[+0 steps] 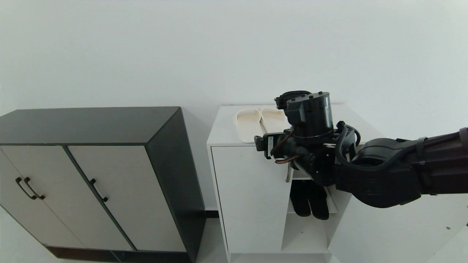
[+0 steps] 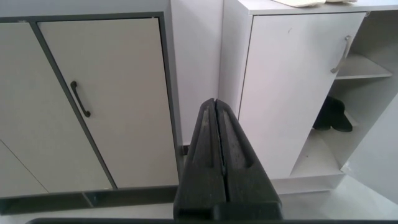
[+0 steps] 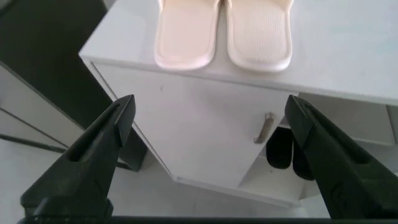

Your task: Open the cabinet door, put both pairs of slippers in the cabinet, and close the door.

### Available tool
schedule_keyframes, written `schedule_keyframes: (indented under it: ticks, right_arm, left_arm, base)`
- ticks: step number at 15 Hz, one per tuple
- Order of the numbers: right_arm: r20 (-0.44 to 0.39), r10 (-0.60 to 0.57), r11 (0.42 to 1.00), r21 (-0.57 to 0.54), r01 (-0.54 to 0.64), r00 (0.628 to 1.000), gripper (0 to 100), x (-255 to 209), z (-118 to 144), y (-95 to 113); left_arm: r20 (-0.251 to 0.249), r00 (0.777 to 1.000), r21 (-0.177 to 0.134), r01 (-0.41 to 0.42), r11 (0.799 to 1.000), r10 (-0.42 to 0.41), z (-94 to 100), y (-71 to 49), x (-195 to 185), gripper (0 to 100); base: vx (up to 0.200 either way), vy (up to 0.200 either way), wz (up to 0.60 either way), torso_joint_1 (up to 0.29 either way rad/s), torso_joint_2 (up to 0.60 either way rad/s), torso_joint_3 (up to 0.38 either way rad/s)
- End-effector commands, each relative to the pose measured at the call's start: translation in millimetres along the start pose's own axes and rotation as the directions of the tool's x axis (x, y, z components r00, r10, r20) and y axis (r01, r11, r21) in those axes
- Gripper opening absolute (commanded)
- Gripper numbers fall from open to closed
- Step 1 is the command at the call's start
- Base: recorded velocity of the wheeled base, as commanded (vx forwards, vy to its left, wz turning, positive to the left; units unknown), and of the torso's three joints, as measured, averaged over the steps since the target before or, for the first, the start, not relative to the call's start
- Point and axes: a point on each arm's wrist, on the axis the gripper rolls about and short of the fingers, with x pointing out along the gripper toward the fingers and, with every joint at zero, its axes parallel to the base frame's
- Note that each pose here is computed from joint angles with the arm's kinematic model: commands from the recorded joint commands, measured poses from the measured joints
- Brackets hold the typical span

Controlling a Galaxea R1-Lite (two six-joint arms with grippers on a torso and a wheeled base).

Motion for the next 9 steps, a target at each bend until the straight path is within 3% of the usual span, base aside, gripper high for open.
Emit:
schedule_keyframes:
  ticks: [1,3,9]
  right_arm:
    - [0.007,-0.004,1.000,0.007,0.004,1.000,100,6.3,1.4,2.4]
    - [0.006,-0.006,1.000,0.008,0.006,1.000,100,6.6,1.1,1.8]
    - [-0.014,-0.023,1.000,-0.002,0.023,1.000,100,16.1,-9.3,-0.5]
  left_arm:
    - [-0.002,1.000,0.000,0.000,1.000,0.000,-0.1,0.0,0.1,0]
    - [-0.002,1.000,0.002,0.000,1.000,0.000,-0.1,0.0,0.1,0]
    - [-0.002,1.000,0.003,0.000,1.000,0.000,-0.1,0.0,0.1,0]
  base:
    - [0.000,0.000,0.00,0.000,0.00,0.000]
    - [0.000,0.000,0.00,0.000,0.00,0.000]
    - [0.200,0.000,0.00,0.002,0.00,0.001]
